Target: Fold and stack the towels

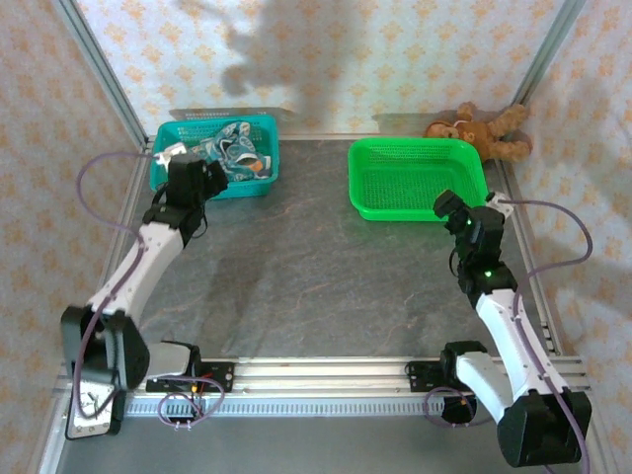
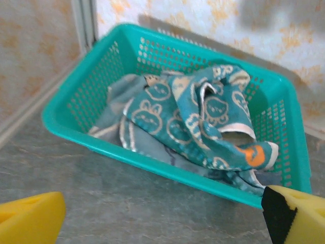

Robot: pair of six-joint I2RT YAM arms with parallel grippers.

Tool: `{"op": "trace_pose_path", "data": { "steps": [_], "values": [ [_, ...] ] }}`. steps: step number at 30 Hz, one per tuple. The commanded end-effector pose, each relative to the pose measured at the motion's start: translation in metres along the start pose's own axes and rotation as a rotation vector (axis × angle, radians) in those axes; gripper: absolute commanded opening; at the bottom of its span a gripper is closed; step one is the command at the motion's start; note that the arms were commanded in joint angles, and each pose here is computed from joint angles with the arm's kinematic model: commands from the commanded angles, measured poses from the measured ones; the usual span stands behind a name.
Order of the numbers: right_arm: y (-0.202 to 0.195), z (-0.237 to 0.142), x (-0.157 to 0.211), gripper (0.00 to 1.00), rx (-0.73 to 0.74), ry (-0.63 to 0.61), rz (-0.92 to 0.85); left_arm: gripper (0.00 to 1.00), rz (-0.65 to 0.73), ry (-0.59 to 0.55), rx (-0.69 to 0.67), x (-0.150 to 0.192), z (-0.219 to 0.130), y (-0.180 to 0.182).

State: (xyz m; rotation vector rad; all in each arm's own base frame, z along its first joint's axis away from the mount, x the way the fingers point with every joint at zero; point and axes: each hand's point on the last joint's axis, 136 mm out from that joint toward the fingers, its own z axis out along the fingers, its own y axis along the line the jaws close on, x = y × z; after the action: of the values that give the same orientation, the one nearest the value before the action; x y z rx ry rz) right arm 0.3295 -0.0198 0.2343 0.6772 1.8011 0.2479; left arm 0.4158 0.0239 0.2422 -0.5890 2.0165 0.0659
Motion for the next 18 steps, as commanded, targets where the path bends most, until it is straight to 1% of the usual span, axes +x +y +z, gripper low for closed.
{"op": "trace_pose_path", "data": {
  "steps": [1, 3, 5, 7, 9, 10, 12, 17, 18],
  "values": [
    [0.012, -0.006, 0.012, 0.99, -0.016, 0.099, 0.034, 1.0, -0.001, 0.164, 0.003, 0.013, 0.024, -0.019],
    [0.018, -0.008, 0.015, 0.99, -0.015, 0.131, 0.039, 1.0, 0.024, 0.227, -0.001, 0.016, 0.045, -0.032],
    [0.025, -0.009, 0.021, 0.99, -0.015, 0.189, 0.029, 0.99, 0.037, 0.273, -0.014, 0.019, 0.066, -0.042],
    [0.031, -0.01, 0.027, 0.99, -0.011, 0.238, 0.001, 0.96, 0.061, 0.302, -0.026, 0.022, 0.086, -0.05],
    [0.036, -0.013, 0.033, 0.99, -0.011, 0.258, -0.027, 0.88, 0.088, 0.333, -0.028, 0.028, 0.108, -0.058],
    [0.039, -0.014, 0.034, 0.99, -0.014, 0.26, -0.036, 0.86, 0.097, 0.342, -0.035, 0.03, 0.117, -0.06],
    [0.045, -0.019, 0.037, 0.99, -0.03, 0.263, -0.046, 0.84, 0.133, 0.36, -0.074, 0.033, 0.134, -0.06],
    [0.057, -0.027, 0.043, 0.99, -0.056, 0.278, -0.069, 0.79, 0.192, 0.331, -0.185, 0.024, 0.161, -0.047],
    [0.059, -0.028, 0.044, 0.99, -0.057, 0.282, -0.076, 0.76, 0.196, 0.332, -0.189, 0.025, 0.167, -0.045]
  ]
}}
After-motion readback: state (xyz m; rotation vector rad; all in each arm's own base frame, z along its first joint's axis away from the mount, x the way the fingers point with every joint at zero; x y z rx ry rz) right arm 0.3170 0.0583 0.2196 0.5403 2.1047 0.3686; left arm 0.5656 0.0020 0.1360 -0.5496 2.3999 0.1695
